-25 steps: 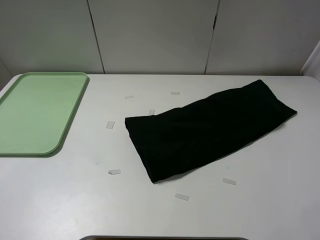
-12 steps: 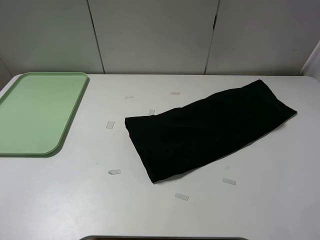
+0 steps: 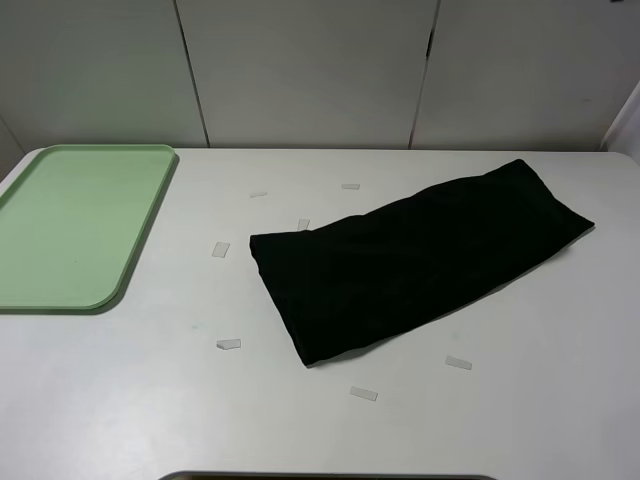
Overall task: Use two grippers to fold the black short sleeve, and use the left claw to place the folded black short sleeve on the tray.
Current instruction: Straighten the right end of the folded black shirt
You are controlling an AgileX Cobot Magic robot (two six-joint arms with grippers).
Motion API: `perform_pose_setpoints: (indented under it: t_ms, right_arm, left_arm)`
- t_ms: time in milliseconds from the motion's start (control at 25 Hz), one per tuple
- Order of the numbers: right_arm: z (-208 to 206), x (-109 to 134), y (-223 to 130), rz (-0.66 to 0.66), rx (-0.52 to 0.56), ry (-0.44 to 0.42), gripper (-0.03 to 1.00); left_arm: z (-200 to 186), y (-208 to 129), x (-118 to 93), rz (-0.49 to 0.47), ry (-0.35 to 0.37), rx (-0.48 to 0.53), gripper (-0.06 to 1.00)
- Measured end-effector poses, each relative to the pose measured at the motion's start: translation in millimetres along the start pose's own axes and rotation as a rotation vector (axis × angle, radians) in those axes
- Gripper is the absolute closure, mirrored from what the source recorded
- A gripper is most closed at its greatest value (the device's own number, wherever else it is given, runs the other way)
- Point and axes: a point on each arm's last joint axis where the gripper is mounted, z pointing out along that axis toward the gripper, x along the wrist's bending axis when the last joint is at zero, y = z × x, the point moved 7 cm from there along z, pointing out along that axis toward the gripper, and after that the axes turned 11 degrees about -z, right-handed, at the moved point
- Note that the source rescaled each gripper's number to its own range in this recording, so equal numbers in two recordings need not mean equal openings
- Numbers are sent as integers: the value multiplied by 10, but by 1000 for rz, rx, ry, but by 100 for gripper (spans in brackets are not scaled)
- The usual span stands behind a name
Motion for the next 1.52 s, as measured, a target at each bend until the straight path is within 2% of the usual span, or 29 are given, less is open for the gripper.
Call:
perform_pose_setpoints:
  t_ms: [80, 280, 480, 600, 760, 840, 920, 1160, 1200, 1360, 1520]
  right_arm:
    - [120, 41, -55, 16, 61, 37, -3]
    - [337, 158, -66, 70, 116, 129, -3]
    - [660, 200, -105, 98, 191, 179, -3]
    - [966, 266, -178, 65, 263, 245, -3]
    - [1403, 435, -271, 25, 326, 389, -3]
    - [1624, 434, -284, 6, 342, 418, -3]
    - [1879, 298, -293, -1, 369, 398, -3]
    - [2498, -411, -364, -26, 481, 208, -3]
    - [2660, -611, -415, -36, 515, 172, -3]
    - [2976, -1010, -595, -52, 578, 98, -3]
    - [3173, -1345, -763, -44, 598, 36, -3]
  left_arm:
    - [0, 0, 0, 0, 0, 0, -6]
    - [0, 0, 0, 0, 0, 0, -6]
    - [0, 0, 0, 0, 0, 0, -6]
    - [0, 0, 0, 0, 0, 0, -6]
    - [0, 0, 0, 0, 0, 0, -6]
    - [0, 0, 0, 0, 0, 0, -6]
    - [0, 0, 0, 0, 0, 0, -6]
    - [0, 0, 0, 0, 0, 0, -6]
    - [0, 0, 0, 0, 0, 0, -6]
    - [0, 0, 0, 0, 0, 0, -6]
    - [0, 0, 0, 0, 0, 0, -6]
